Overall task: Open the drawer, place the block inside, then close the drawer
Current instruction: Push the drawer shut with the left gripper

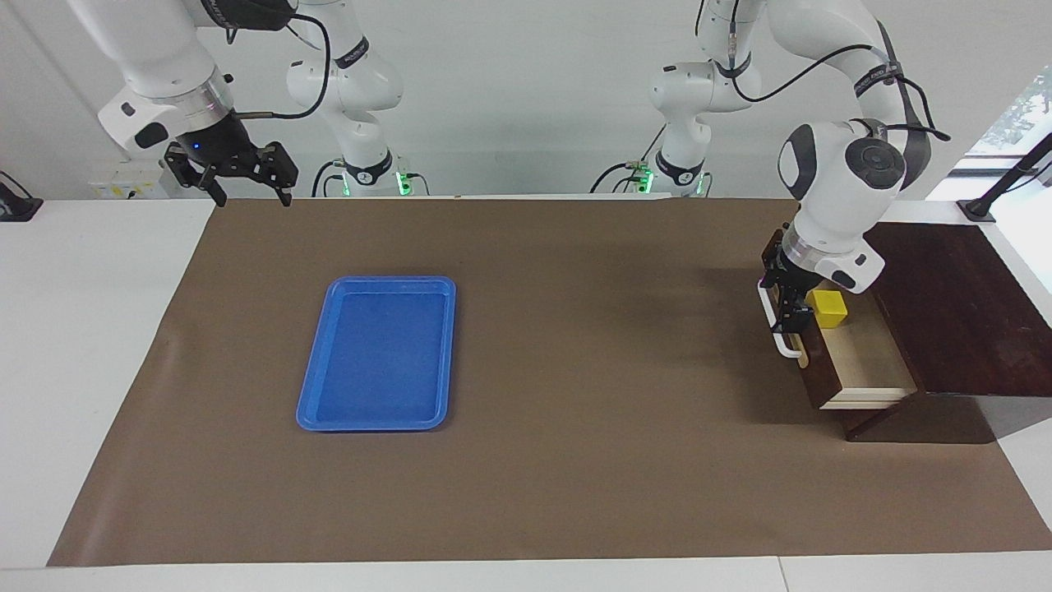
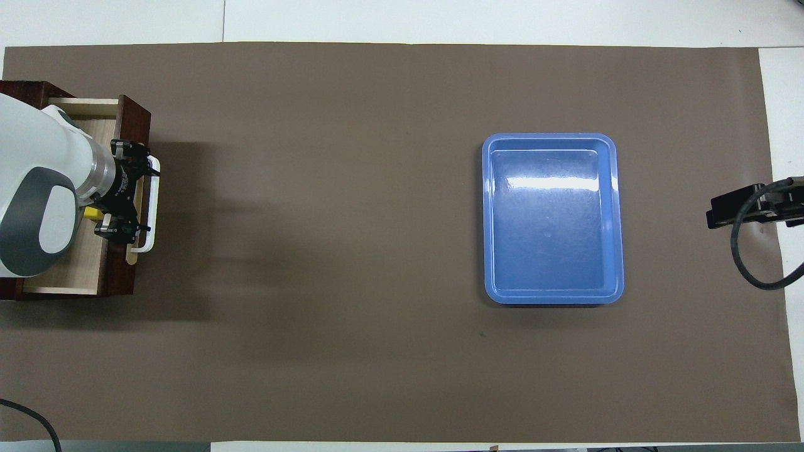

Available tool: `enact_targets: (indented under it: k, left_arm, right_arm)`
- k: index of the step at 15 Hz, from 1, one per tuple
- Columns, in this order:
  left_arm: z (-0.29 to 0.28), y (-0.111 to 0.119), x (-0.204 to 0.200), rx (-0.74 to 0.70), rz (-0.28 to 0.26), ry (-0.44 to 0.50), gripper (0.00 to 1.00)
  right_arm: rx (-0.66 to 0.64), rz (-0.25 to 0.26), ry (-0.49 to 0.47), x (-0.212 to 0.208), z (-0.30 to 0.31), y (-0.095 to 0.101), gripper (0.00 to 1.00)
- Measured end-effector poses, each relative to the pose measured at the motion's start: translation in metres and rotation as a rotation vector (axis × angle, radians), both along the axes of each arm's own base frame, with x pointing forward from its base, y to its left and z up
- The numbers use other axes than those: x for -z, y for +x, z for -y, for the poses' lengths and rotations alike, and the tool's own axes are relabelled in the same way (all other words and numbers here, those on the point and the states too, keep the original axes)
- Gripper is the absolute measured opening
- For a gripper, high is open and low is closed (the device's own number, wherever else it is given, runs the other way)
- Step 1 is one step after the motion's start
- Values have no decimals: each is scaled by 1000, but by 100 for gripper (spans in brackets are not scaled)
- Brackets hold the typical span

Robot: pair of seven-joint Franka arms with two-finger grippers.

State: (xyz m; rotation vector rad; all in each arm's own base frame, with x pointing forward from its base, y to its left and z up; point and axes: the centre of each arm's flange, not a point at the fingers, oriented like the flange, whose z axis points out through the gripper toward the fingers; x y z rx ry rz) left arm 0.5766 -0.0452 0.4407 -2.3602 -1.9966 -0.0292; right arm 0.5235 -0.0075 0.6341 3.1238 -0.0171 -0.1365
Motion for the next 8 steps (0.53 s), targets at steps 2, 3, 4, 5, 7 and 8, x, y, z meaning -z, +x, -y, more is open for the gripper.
enact_targets:
  k: [2,3,4,5,7,8]
  left_arm:
    - [-18,2,-1,2,5,-2,100]
    - [-26,2,-1,2,7,-2,100]
    - [-31,3,-1,1,9,-6,100]
    - [-37,3,-2,4,12,-6,100]
    - [-52,4,-3,8,19,3,100]
    - [-61,5,-4,13,26,16,100]
  right_arm:
    - [0,0,0,0,0,0,100]
    - [0,0,0,0,0,0,100]
    - [0,0,0,0,0,0,100]
    - [0,0,0,0,0,0,100]
    - [1,0,0,0,0,0,100]
    - [1,1,0,0,1,0,100]
